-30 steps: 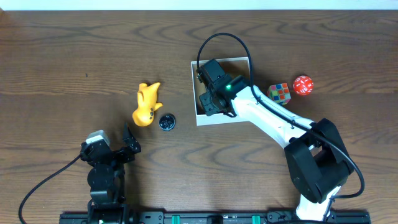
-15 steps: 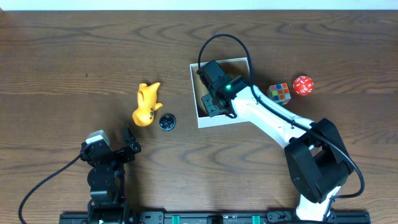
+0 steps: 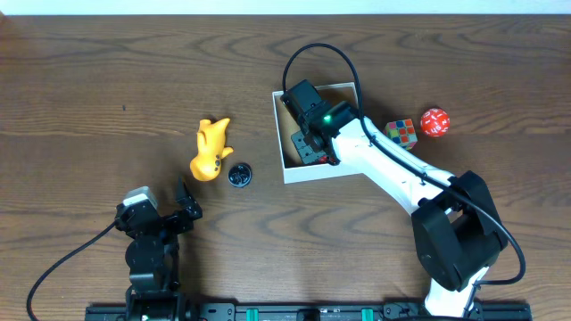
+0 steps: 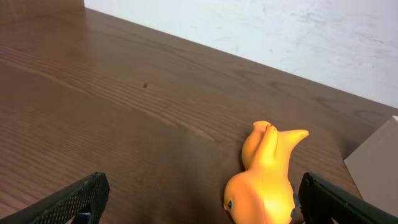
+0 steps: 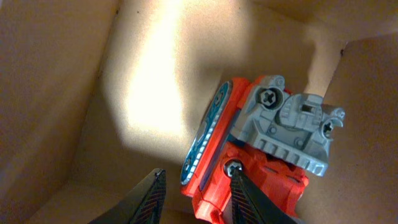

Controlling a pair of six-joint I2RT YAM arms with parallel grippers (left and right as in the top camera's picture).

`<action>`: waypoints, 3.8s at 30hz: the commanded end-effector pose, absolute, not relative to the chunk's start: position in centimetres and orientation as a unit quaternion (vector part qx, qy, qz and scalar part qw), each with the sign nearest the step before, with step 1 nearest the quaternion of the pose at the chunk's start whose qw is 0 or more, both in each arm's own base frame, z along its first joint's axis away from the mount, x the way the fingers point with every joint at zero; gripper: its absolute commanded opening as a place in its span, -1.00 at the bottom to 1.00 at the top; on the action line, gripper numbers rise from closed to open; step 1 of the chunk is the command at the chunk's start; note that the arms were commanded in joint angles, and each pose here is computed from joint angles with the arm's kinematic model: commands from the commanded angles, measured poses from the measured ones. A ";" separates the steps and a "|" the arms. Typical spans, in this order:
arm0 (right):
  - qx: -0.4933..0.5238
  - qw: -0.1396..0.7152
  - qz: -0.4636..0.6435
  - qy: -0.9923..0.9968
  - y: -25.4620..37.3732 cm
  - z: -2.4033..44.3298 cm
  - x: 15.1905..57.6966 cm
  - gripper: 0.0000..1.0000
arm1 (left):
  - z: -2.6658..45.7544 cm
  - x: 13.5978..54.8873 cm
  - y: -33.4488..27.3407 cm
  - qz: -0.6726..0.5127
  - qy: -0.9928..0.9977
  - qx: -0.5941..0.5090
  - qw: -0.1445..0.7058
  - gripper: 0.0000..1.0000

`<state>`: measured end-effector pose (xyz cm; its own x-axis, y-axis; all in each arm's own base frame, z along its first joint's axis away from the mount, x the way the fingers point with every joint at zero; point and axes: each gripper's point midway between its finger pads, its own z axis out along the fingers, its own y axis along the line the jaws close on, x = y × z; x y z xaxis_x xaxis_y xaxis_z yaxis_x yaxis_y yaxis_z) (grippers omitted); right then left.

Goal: Pack container

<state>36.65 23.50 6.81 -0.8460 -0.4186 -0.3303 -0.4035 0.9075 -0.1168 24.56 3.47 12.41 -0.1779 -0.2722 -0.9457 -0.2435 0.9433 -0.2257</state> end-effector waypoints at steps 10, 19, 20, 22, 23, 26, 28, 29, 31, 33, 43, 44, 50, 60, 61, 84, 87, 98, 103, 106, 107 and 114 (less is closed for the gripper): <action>-0.231 0.165 0.003 0.959 24.5 7.2 36.0 -0.25 | 10.7 24.2 3.9 0.008 0.781 -0.172 0.600 0.96; -0.234 0.160 -0.042 0.958 22.8 7.1 36.0 -0.24 | 10.7 24.2 3.9 0.008 0.781 -0.172 0.600 0.96; -0.234 0.160 -0.046 0.958 22.6 7.1 36.0 -0.25 | 10.7 24.2 3.9 0.008 0.781 -0.172 0.600 0.96; -0.237 0.159 -0.051 0.957 22.4 7.1 36.0 -0.24 | 10.7 24.2 3.9 0.008 0.781 -0.172 0.600 0.96; -0.237 0.159 -0.053 0.957 22.4 7.1 36.0 -0.24 | 10.7 24.2 3.9 0.008 0.781 -0.172 0.600 0.96; -0.234 0.160 -0.059 0.957 22.1 7.1 36.1 -0.25 | 10.7 24.2 3.9 0.008 0.781 -0.172 0.600 0.96; -0.234 0.160 -0.063 0.957 21.9 7.1 36.1 -0.24 | 10.7 24.2 3.9 0.008 0.781 -0.172 0.600 0.96; -0.234 0.159 -0.065 0.957 21.8 7.1 36.1 -0.24 | 10.7 24.2 3.9 0.008 0.781 -0.172 0.600 0.96; -0.233 0.159 -0.071 0.957 21.6 7.1 36.1 -0.24 | 10.7 24.2 3.9 0.008 0.781 -0.172 0.600 0.96; -0.232 0.158 -0.073 0.957 21.4 7.1 36.1 -0.24 | 10.7 24.2 3.9 0.008 0.781 -0.172 0.600 0.96; -0.242 0.159 0.013 0.957 24.7 7.1 35.8 -0.21 | 10.7 24.2 3.9 0.008 0.781 -0.172 0.600 0.96; -0.243 0.160 0.023 0.956 25.1 7.1 35.8 -0.20 | 10.7 24.2 3.9 0.008 0.781 -0.172 0.600 0.96; -0.266 0.172 0.025 0.948 25.4 7.3 36.3 -0.24 | 10.7 24.2 3.9 0.008 0.781 -0.172 0.600 0.96; -0.277 0.165 0.012 0.946 24.8 4.4 37.9 -0.24 | 10.7 24.2 3.9 0.008 0.781 -0.172 0.600 0.96; -0.276 0.160 0.010 0.948 24.6 4.0 37.9 -0.24 | 10.7 24.2 3.9 0.008 0.781 -0.172 0.600 0.96; -0.272 0.185 0.021 0.944 25.0 6.7 38.5 -0.23 | 10.7 24.2 3.9 0.008 0.781 -0.172 0.600 0.96; -0.272 0.212 0.045 0.938 25.9 9.5 39.0 -0.23 | 10.7 24.2 3.9 0.008 0.781 -0.172 0.600 0.96; -0.170 0.299 0.019 0.939 18.7 21.0 40.8 0.20 | 10.7 24.2 3.9 0.008 0.781 -0.172 0.600 0.96; -0.103 0.255 -0.032 0.961 10.7 21.0 40.2 0.64 | 10.7 24.2 3.9 0.008 0.781 -0.172 0.600 0.96; -0.070 0.215 -0.030 0.974 7.2 19.3 39.6 0.67 | 10.7 24.2 3.9 0.008 0.781 -0.172 0.600 0.96; -0.069 0.203 -0.021 0.976 6.6 18.7 39.5 0.67 | 10.7 24.2 3.9 0.008 0.781 -0.172 0.600 0.96; -0.057 0.132 -0.022 0.989 3.1 13.2 38.2 0.67 | 10.7 24.2 3.9 0.008 0.781 -0.172 0.600 0.96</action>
